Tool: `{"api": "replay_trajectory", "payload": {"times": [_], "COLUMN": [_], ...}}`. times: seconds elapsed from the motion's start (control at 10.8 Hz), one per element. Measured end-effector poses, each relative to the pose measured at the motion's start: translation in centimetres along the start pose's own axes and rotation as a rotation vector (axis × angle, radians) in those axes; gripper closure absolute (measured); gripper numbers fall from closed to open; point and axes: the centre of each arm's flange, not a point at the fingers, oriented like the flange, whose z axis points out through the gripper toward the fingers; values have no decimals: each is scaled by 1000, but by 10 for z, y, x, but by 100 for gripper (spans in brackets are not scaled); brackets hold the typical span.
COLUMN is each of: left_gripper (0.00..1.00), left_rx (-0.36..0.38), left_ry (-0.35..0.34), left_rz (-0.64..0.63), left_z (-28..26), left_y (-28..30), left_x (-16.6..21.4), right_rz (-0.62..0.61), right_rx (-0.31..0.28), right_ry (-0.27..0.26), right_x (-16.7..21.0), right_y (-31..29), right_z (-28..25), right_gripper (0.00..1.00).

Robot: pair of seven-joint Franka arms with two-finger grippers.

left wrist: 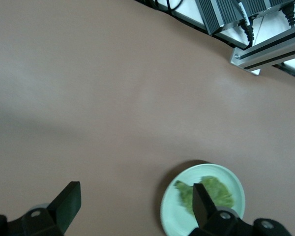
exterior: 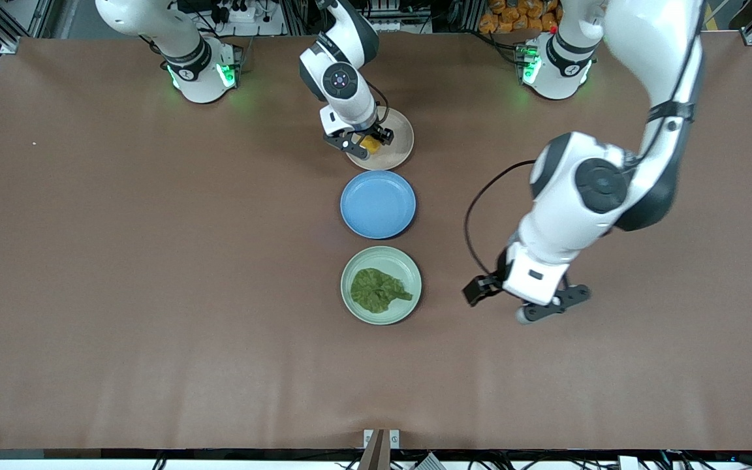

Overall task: Place lemon and lettuce in plates
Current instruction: 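Release the lettuce onto the green plate while the right gripper lowers lemon, then open the right gripper to drop the lemon onto the beige plate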

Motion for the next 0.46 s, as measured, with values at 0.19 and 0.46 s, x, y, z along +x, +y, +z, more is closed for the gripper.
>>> {"api": "replay_trajectory", "payload": {"times": [0.19,0.46], "left_gripper": [0,0], "left_rx": [33,72], "left_ry": [-13,-34], "left_rz": [90,182], "left_z": [-29,-74], "left_y": [-32,-79], "left_x": [20,42], "right_rz": [37,54], "right_rx": [9,19], "right_ry": [0,5], "right_x": [0,8], "right_y": [-3,-5], "right_z": [-3,-8], "right_gripper": [1,0]}}
